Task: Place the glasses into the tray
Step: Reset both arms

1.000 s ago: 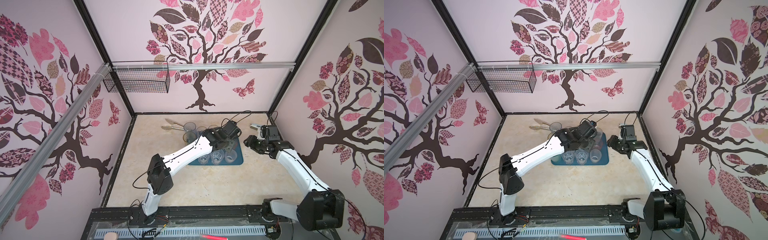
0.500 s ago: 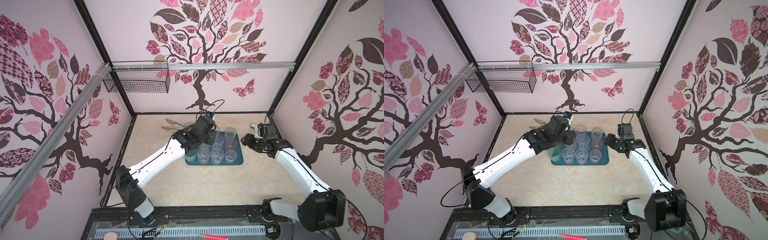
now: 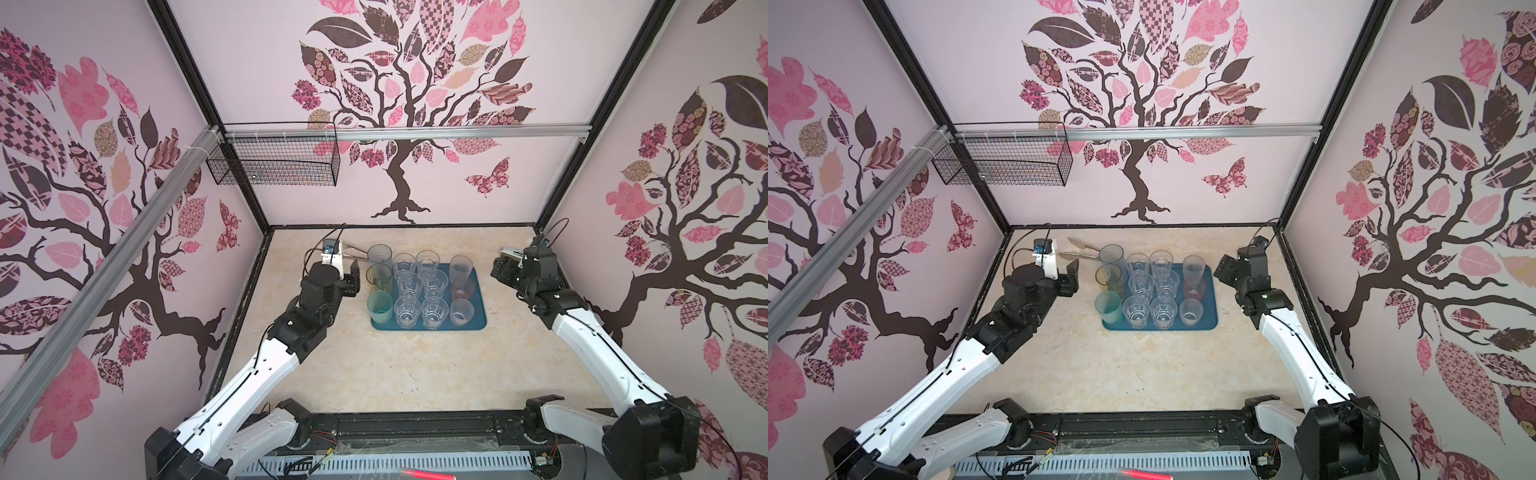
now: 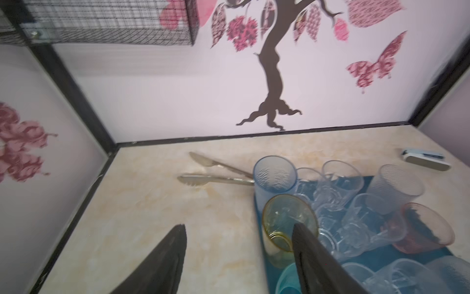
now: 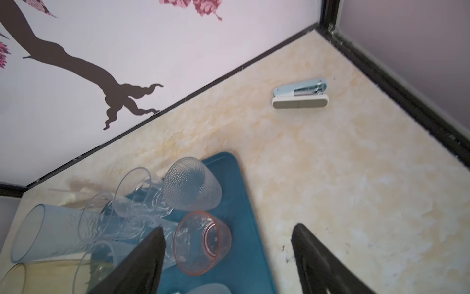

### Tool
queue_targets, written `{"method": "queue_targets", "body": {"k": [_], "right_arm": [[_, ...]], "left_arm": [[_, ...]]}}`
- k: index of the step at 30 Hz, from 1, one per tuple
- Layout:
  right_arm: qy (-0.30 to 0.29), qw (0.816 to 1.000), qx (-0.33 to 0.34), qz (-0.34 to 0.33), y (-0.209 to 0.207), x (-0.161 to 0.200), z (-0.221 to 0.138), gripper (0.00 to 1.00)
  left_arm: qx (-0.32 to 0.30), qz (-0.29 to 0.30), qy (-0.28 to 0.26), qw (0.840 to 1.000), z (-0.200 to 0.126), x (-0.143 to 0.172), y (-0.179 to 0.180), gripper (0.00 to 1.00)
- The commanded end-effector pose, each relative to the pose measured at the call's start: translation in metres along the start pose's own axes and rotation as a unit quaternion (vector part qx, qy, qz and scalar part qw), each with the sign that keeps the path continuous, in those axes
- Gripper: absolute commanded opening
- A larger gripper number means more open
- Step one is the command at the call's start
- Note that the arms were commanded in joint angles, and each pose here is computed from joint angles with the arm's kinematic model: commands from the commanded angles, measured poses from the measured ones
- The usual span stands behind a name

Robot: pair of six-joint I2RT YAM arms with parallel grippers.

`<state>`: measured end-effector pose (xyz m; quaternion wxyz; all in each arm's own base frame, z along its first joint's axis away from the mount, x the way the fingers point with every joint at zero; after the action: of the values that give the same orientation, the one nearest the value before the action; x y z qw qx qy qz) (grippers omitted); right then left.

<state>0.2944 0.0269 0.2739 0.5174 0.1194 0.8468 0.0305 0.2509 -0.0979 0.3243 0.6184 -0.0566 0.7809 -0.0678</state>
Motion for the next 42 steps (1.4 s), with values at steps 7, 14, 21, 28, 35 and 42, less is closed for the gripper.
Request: {"method": "queue_targets", "body": {"k": [7,14,21,28,35,42], "right_arm": [[-0.145,0.969,0.191,-0.062,-0.038,0.014,0.019,0.88],[-0.135,0.960,0.230,-0.090,-0.050,0.050,0.040,0.87],[-0.144,0.962,0.195,-0.123,-0.049,0.071,0.048,0.87],[-0.153,0.969,0.152,-0.122,-0.049,0.089,0.050,0.87],[-0.163,0.969,0.130,-0.129,-0.051,0.108,0.051,0.87],[-0.164,0.970,0.120,-0.137,-0.049,0.111,0.056,0.91]], "left_arm": [[-0.219,-0.032,-0.118,0.968,0.037,0.016,0.082,0.71],[-0.267,-0.022,-0.090,0.959,0.058,0.065,0.111,0.71],[-0.221,0.017,-0.071,0.973,0.081,0.103,0.109,0.72],[-0.177,0.039,-0.072,0.981,0.084,0.103,0.104,0.72],[-0.189,0.031,-0.063,0.980,0.079,0.107,0.107,0.73],[-0.161,0.040,-0.065,0.984,0.074,0.110,0.105,0.73]]}}
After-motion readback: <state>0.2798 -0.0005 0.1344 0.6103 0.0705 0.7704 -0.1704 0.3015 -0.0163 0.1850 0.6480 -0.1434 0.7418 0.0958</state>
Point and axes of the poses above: each gripper's point midway between its finger pads, its own z axis out along the fingers, its own y axis along the line the jaws close on, x = y × z, the point moved 9 cm from there along -z, back along the fingers, and after that the axes turned 12 degrees about -z, right-handed, at the moved point
